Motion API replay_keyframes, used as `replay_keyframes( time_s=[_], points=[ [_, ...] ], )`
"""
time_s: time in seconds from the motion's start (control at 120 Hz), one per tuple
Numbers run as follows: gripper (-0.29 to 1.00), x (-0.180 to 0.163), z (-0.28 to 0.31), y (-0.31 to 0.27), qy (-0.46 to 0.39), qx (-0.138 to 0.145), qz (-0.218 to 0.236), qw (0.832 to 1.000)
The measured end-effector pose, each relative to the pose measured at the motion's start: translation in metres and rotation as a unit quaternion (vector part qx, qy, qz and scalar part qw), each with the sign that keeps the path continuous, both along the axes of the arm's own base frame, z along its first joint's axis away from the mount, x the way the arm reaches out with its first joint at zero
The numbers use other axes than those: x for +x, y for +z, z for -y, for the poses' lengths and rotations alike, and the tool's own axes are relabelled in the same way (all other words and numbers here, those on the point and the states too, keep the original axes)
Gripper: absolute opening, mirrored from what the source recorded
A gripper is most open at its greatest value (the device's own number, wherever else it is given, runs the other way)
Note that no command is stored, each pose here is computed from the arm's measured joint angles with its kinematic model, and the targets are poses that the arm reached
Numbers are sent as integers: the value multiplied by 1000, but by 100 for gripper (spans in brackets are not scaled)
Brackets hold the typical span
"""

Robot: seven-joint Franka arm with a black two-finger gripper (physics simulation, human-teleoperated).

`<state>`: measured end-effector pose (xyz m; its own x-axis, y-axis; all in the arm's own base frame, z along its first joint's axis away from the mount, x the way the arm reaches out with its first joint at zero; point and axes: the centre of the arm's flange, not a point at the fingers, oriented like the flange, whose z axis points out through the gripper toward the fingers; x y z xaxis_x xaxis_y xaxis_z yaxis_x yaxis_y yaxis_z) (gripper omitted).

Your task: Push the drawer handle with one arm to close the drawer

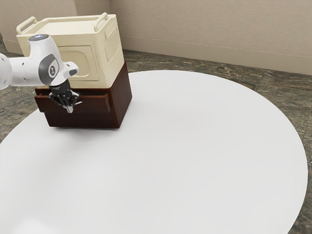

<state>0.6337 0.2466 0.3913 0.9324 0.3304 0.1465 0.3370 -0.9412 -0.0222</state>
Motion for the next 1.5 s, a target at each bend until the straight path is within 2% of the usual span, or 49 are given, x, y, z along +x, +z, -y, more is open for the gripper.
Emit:
replay_keyframes(
  time_s=[0.342, 0.633, 1.133, 1.417, 1.5],
  points=[
    [-8, 15, 1, 13, -10, -5, 10, 1000],
    [-9, 22, -7, 0, -10, -4, 8, 1000],
    [-6, 27, -10, 3, -17, 9, 37, 999],
    [-9, 29, -9, 3, -19, 12, 50, 998],
    [8, 12, -8, 24, -9, -9, 46, 999]
  ],
)
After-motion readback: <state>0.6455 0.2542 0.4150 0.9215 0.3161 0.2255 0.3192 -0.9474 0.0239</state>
